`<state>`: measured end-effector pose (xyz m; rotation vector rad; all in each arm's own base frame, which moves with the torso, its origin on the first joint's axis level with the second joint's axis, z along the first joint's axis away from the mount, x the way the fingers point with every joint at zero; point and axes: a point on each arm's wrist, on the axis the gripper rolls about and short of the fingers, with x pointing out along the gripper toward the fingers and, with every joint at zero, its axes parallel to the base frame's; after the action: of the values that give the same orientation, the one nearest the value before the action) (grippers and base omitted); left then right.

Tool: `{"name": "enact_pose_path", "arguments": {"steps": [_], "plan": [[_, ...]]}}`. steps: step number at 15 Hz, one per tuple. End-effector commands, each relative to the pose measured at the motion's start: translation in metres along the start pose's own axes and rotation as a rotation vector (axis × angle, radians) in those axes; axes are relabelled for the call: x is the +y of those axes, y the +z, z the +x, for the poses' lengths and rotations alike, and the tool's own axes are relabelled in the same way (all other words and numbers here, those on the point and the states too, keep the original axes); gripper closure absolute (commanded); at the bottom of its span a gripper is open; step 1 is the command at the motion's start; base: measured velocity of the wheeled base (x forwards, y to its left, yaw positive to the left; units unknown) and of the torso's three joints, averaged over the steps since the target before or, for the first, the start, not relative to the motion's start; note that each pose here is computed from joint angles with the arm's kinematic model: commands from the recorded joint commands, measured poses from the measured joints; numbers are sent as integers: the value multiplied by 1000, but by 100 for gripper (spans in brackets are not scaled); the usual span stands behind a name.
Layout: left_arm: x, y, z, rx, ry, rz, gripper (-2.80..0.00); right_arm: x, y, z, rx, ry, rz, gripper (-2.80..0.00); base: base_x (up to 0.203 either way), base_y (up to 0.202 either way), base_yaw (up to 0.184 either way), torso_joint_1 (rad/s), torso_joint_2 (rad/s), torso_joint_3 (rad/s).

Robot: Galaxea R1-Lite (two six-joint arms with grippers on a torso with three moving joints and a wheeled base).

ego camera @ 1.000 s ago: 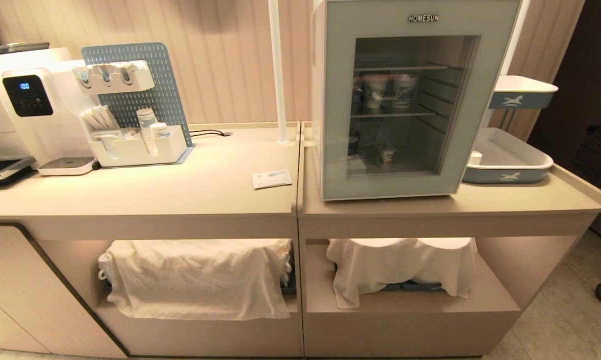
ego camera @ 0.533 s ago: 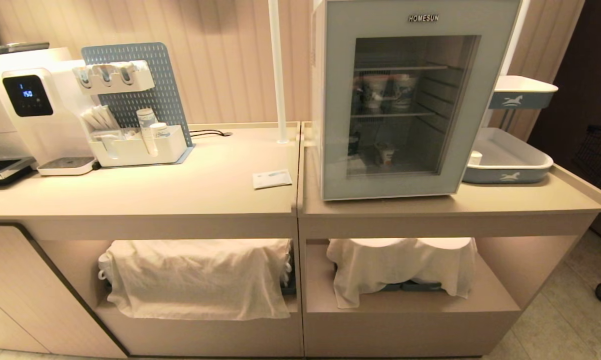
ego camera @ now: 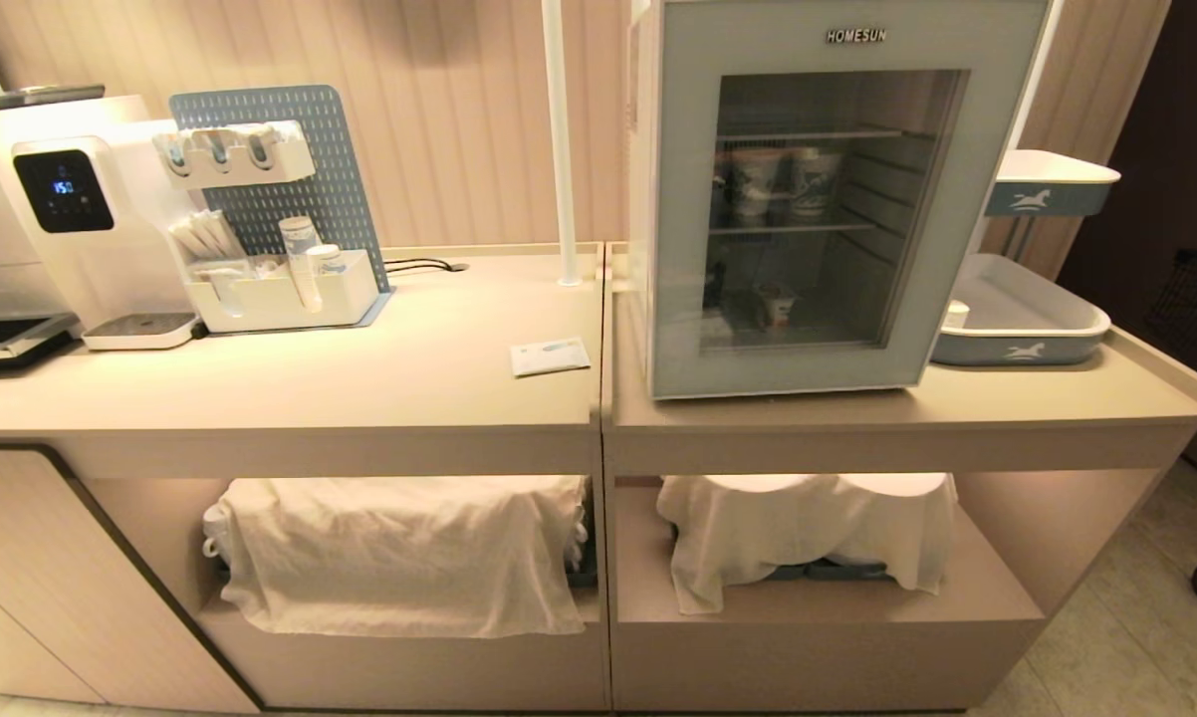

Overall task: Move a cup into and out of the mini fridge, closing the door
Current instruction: Open the freezer door

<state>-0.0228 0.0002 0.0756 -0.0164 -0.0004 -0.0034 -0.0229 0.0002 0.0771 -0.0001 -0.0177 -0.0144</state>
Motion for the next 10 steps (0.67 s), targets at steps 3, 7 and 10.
{"name": "enact_pose_path", "arguments": {"steps": [3,7,10], "plan": [[0,0,0,0,0,0,0,0,-2,1,9,1,2,0,0,0,0,0,0,0],[0,0,0,2,1,4,0,0,-2,1,9,1,2,0,0,0,0,0,0,0],[0,0,0,3,3,4,0,0,-2,1,9,1,2,0,-1,-147,-7,6,1,1]]}}
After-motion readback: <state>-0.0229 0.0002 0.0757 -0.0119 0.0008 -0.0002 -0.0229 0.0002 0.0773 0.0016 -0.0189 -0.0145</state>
